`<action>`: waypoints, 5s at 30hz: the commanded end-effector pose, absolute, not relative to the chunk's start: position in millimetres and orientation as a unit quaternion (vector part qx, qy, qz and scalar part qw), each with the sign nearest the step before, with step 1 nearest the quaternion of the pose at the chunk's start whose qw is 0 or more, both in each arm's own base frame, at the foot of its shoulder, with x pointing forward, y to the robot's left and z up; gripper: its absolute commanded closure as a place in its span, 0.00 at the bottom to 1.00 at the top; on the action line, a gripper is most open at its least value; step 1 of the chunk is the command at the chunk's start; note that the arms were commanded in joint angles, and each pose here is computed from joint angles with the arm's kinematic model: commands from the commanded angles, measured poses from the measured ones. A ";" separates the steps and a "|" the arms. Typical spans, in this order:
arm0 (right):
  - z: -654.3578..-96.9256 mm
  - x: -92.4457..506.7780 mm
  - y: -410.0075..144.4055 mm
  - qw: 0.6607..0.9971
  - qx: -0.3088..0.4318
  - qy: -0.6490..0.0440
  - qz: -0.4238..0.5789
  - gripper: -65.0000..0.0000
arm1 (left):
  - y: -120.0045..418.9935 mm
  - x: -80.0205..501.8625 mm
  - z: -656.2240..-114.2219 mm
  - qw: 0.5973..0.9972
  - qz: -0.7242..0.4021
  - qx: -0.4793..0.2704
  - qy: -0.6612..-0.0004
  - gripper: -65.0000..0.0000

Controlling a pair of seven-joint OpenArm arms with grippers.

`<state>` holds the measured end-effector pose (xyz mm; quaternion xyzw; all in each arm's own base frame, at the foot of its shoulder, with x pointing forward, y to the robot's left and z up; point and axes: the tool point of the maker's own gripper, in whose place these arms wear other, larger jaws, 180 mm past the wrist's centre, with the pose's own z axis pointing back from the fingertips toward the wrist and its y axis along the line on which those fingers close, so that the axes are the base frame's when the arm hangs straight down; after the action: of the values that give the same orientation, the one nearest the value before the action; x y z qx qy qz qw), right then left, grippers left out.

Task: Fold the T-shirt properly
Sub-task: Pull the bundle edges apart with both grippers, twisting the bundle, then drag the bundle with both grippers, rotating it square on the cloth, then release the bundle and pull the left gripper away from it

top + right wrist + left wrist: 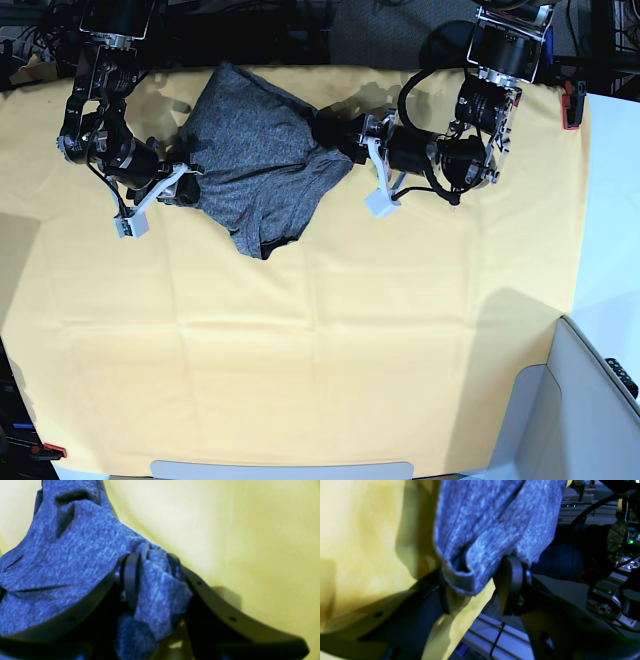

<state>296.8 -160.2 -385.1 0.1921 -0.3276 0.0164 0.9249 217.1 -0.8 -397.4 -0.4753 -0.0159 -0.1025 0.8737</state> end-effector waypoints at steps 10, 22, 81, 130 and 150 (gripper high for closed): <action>-379.3 301.7 -157.0 0.921 0.192 -0.339 0.019 0.76 | -8.4 222.7 -378.0 0.865 -0.127 -0.484 -0.040 0.58; -380.3 300.9 -155.3 0.921 0.195 -0.338 0.018 0.76 | -6.8 224.3 -377.8 0.865 -0.126 -0.483 -0.042 0.47; -367.1 275.3 -145.5 0.917 0.188 -0.351 0.034 0.94 | -20.9 306.1 -358.0 0.890 -0.175 -0.406 -0.109 1.00; -346.7 246.6 -151.9 0.927 0.075 -0.367 -0.011 0.61 | -23.1 335.5 -353.2 0.897 -0.230 -0.348 -0.143 0.56; -274.8 323.5 -167.2 0.877 0.057 -0.476 0.021 0.94 | 24.6 291.9 -298.6 0.848 -0.121 -0.463 -0.227 1.00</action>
<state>316.4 -171.8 -288.3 0.0486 -0.4524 0.0185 0.8903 290.3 27.2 -309.3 -0.4521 -0.2180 -0.1158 0.8571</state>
